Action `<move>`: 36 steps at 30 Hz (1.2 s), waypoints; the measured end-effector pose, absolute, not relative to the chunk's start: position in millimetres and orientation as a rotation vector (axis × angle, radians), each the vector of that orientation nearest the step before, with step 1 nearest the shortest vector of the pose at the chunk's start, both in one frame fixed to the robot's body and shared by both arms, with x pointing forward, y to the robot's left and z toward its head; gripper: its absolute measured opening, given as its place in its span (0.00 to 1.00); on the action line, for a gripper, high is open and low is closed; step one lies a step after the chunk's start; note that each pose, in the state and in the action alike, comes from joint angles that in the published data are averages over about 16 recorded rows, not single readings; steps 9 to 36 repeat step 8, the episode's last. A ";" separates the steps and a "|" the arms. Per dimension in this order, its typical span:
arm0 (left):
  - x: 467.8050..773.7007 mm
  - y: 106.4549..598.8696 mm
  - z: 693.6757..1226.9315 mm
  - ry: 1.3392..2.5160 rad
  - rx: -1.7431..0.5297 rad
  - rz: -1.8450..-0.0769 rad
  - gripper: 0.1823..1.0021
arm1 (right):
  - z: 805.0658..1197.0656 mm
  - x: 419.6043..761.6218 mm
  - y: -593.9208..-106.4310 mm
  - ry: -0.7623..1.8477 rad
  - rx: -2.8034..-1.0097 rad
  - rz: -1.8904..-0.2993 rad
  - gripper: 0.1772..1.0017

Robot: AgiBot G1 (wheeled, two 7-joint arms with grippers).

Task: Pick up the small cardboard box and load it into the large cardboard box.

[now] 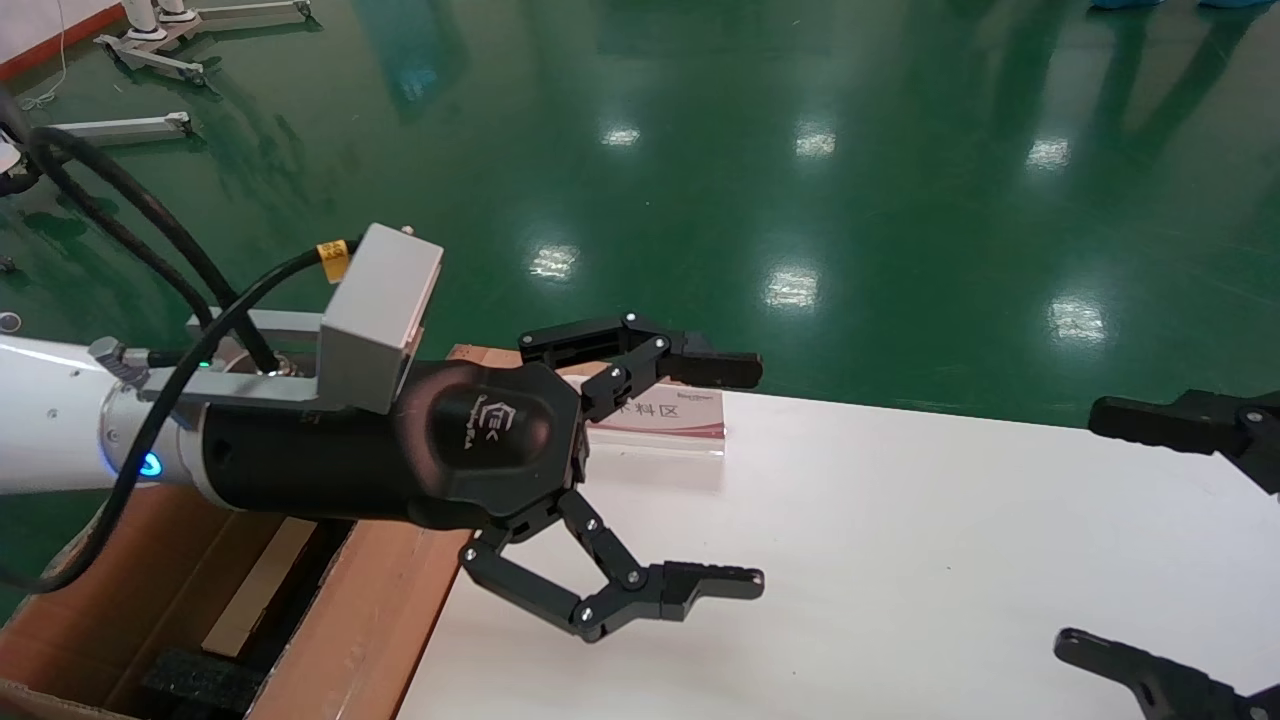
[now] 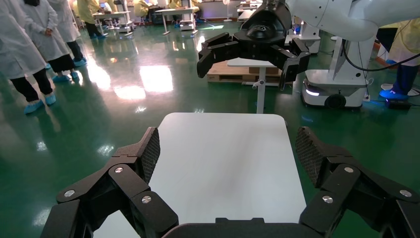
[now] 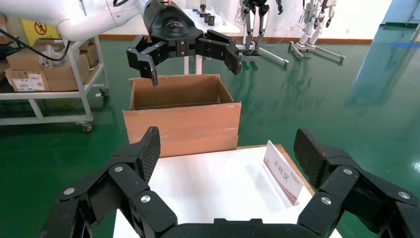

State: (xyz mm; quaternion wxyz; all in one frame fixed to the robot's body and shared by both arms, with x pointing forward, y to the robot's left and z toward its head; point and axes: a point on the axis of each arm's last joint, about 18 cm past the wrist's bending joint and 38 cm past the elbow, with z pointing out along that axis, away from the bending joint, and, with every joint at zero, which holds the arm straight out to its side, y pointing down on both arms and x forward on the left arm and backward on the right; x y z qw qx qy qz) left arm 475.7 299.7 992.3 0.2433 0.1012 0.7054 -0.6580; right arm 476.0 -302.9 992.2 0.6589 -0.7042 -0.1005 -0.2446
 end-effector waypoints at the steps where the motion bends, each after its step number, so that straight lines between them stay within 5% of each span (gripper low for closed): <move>1: 475.8 299.7 992.3 1.927 0.276 -1.798 1.00 | 992.2 476.0 -302.9 -0.228 -1.594 -0.554 1.00; 36: 475.9 299.7 992.3 1.928 0.276 -1.798 1.00 | 992.2 476.0 -302.9 -0.228 -1.594 -0.554 1.00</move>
